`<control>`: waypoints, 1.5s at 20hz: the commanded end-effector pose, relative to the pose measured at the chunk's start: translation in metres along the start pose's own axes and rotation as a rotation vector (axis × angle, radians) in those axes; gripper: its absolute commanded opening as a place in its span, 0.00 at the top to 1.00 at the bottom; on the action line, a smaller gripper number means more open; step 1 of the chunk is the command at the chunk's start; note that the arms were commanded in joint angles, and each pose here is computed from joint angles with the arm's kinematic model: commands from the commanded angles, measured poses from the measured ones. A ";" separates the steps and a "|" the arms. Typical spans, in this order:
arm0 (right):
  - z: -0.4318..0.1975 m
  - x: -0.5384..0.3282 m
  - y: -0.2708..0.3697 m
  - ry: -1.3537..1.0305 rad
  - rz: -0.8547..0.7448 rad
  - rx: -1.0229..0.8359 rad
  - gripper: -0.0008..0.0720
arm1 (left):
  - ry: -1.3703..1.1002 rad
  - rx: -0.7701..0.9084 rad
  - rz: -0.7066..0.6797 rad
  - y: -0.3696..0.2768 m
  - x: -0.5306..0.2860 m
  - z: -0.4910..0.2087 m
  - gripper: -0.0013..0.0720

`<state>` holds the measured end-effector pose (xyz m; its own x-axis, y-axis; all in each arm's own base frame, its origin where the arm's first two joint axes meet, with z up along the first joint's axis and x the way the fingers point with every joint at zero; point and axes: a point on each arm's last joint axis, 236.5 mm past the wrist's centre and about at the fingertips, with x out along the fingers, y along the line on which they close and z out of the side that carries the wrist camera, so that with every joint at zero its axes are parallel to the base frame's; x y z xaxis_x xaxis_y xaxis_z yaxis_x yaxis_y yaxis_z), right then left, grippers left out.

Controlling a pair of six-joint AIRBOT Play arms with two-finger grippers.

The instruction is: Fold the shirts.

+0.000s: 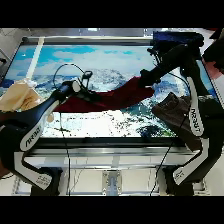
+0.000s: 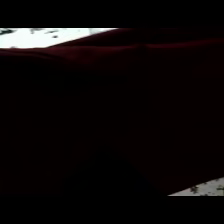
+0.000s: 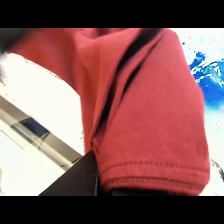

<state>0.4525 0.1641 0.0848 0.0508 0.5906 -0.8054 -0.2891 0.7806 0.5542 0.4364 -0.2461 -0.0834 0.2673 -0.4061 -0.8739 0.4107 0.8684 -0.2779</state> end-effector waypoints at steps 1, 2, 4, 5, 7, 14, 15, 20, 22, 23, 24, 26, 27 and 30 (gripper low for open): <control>-0.005 -0.039 0.029 -0.024 -0.012 -0.041 0.96 | -0.004 0.103 -0.112 -0.075 0.023 -0.008 0.97; -0.007 -0.045 0.033 -0.028 -0.013 -0.050 0.96 | -0.020 0.126 -0.123 -0.090 0.026 -0.008 0.97; -0.013 -0.053 0.041 -0.026 -0.012 -0.055 0.96 | -0.079 0.128 -0.152 -0.113 0.022 0.004 0.97; -0.014 -0.056 0.044 -0.031 -0.011 -0.053 0.96 | -0.108 0.135 -0.157 -0.118 0.014 0.014 0.97; -0.015 -0.059 0.049 -0.034 0.002 -0.038 0.96 | -0.189 0.139 -0.139 -0.107 -0.020 0.042 0.97; 0.032 -0.020 0.126 -0.222 0.060 -0.150 0.96 | -0.476 0.079 0.255 0.072 -0.257 0.084 0.97; 0.041 -0.006 0.146 -0.263 0.082 -0.176 0.96 | -0.513 0.040 0.299 0.091 -0.289 0.079 0.97; 0.058 0.077 0.256 -0.402 0.205 -0.294 0.96 | -0.607 -0.132 0.481 0.159 -0.398 0.029 0.97; 0.068 0.096 0.295 -0.507 0.257 -0.311 0.69 | -0.590 -0.179 0.510 0.172 -0.410 0.010 0.97; 0.073 0.100 0.308 -0.548 0.283 -0.289 0.26 | -0.570 -0.198 0.513 0.176 -0.411 0.002 0.97; 0.075 0.101 0.315 -0.572 0.297 -0.274 0.10 | -0.548 -0.212 0.511 0.178 -0.409 -0.004 0.97; 0.077 0.100 0.306 -0.567 0.267 -0.279 0.10 | -0.516 -0.225 0.501 0.178 -0.405 -0.012 0.97; 0.077 0.098 0.291 -0.544 0.230 -0.282 0.10 | -0.512 -0.226 0.499 0.178 -0.404 -0.013 0.97; 0.067 0.093 0.189 -0.359 0.000 -0.256 0.13 | -0.509 -0.227 0.498 0.179 -0.403 -0.013 0.97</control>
<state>0.4570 0.4341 0.1669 0.3943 0.7766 -0.4914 -0.5625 0.6268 0.5392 0.3960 0.0733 0.2167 0.7809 0.0136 -0.6245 -0.0322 0.9993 -0.0185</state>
